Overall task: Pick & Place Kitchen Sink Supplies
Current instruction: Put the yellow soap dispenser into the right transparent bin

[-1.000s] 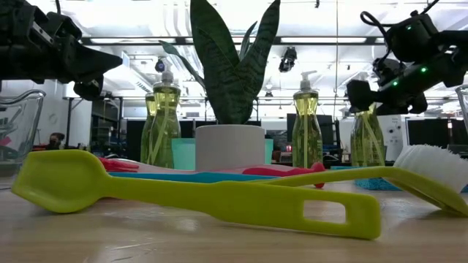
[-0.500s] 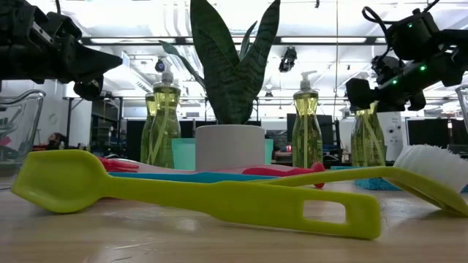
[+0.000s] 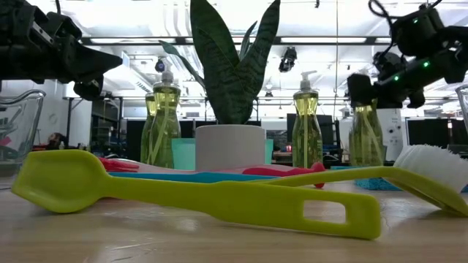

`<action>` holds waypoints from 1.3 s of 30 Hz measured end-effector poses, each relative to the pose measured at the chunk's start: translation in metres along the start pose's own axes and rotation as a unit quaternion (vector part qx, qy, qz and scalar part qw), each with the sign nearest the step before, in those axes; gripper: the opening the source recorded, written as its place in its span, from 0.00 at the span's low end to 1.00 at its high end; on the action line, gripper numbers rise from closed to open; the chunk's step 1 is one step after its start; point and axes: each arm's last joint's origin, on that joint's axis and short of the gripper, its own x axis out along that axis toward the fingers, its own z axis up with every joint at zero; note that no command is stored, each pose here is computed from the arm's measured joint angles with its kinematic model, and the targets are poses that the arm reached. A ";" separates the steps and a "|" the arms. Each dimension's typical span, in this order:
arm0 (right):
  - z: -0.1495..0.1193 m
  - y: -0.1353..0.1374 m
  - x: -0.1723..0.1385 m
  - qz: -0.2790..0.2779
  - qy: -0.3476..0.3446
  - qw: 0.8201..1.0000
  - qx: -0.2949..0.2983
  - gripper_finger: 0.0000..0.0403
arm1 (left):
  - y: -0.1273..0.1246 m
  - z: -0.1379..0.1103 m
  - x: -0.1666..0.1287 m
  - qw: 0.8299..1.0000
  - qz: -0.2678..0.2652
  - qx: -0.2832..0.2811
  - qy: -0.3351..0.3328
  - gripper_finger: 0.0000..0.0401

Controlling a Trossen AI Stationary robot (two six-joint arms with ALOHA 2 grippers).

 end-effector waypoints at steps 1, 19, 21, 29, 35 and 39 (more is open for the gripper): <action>0.002 0.001 -0.001 0.005 -0.004 1.000 -0.002 0.55 | 0.000 0.000 0.000 1.000 0.000 0.000 0.000 0.00; 0.077 0.017 -0.044 0.111 0.077 0.990 -0.048 0.55 | 0.000 0.000 0.000 1.000 0.000 0.000 0.000 0.00; 0.083 0.019 -0.050 0.140 0.092 0.985 -0.048 0.55 | 0.000 0.000 0.000 1.000 0.000 0.000 0.000 0.00; 0.106 0.022 -0.073 0.273 0.113 0.954 -0.050 0.55 | 0.000 0.000 0.000 1.000 0.000 0.000 0.000 0.00; 0.123 0.016 -0.090 0.393 0.122 0.910 -0.047 0.55 | 0.000 0.000 0.000 1.000 0.000 0.000 0.000 0.00; 0.127 0.012 -0.100 0.475 0.132 0.869 -0.034 0.55 | 0.000 0.000 0.000 1.000 0.000 0.000 0.000 0.00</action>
